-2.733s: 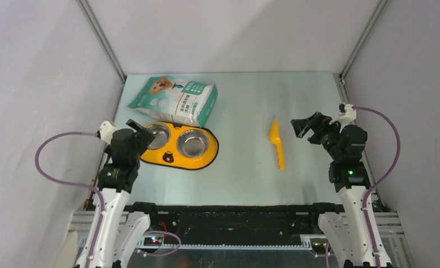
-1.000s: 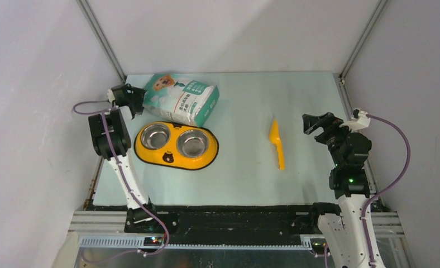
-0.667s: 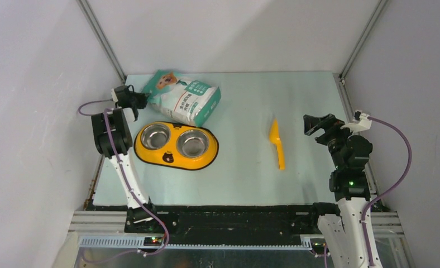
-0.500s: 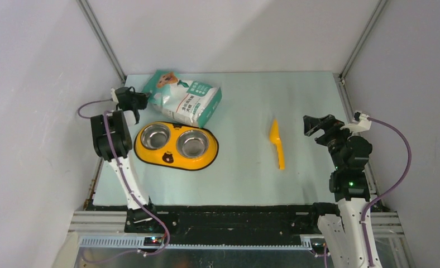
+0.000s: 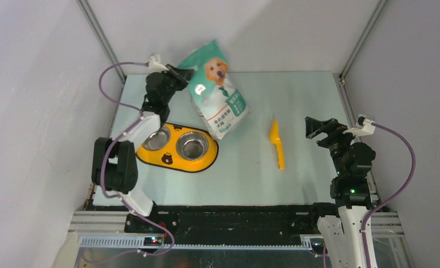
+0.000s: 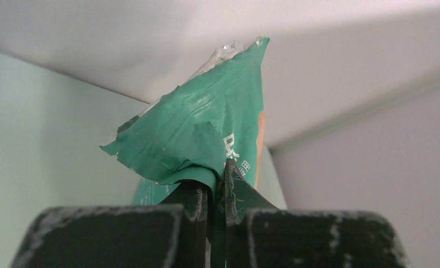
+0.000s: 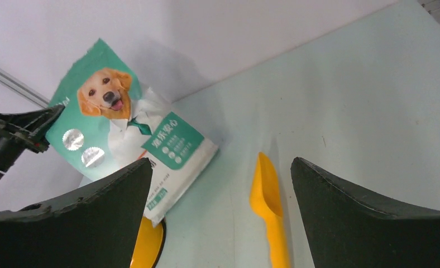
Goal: Serve the pet food
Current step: Move the pet food bag to the center of the board.
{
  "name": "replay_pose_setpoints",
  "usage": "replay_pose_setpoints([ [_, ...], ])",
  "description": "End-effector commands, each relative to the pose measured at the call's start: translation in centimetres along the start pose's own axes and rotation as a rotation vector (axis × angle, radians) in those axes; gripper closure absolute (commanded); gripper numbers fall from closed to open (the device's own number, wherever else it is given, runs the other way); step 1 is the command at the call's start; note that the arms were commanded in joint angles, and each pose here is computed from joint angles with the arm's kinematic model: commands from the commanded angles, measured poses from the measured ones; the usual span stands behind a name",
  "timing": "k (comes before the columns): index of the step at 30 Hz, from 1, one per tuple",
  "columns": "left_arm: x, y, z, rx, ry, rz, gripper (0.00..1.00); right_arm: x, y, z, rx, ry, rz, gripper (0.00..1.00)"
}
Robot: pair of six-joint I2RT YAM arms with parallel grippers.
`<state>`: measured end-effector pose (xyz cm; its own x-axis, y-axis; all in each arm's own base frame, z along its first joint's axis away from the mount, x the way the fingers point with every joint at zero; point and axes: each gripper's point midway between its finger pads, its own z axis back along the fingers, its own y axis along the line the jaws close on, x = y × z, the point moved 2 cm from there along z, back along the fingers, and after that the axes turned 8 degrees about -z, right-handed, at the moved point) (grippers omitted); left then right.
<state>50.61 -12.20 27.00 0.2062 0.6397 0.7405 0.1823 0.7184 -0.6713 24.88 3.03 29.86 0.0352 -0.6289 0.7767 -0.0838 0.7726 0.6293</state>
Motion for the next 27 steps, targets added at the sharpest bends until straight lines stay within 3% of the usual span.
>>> replay_pose_setpoints([
  [1, -2.2, -12.1, 5.0, -0.363, 0.071, -0.128, 1.0, 0.3, -0.4, 0.2, -0.014, -0.025, 0.02, 0.0],
  [8, -6.5, -17.9, 10.4, -0.371, 0.077, -0.232, 1.0, -0.1, -0.5, 0.2, -0.014, -0.005, 0.021, 0.0],
  [13, -7.5, -19.2, 13.9, -0.299, 0.031, -0.265, 1.0, -0.5, -0.2, 0.2, 0.005, 0.018, 0.013, 0.0],
  [16, -9.3, -20.4, 15.7, -0.284, 0.069, -0.266, 1.0, -1.0, -0.3, 0.0, 0.004, 0.042, -0.006, 0.01],
  [21, -9.4, -22.0, 18.1, -0.211, 0.031, -0.272, 1.0, -1.4, 0.3, 0.0, 0.035, 0.074, -0.034, 0.04],
  [27, -9.5, -25.9, 21.2, -0.222, 0.015, -0.287, 1.0, -3.5, 2.0, -0.8, 0.135, 0.212, -0.137, 0.08],
])
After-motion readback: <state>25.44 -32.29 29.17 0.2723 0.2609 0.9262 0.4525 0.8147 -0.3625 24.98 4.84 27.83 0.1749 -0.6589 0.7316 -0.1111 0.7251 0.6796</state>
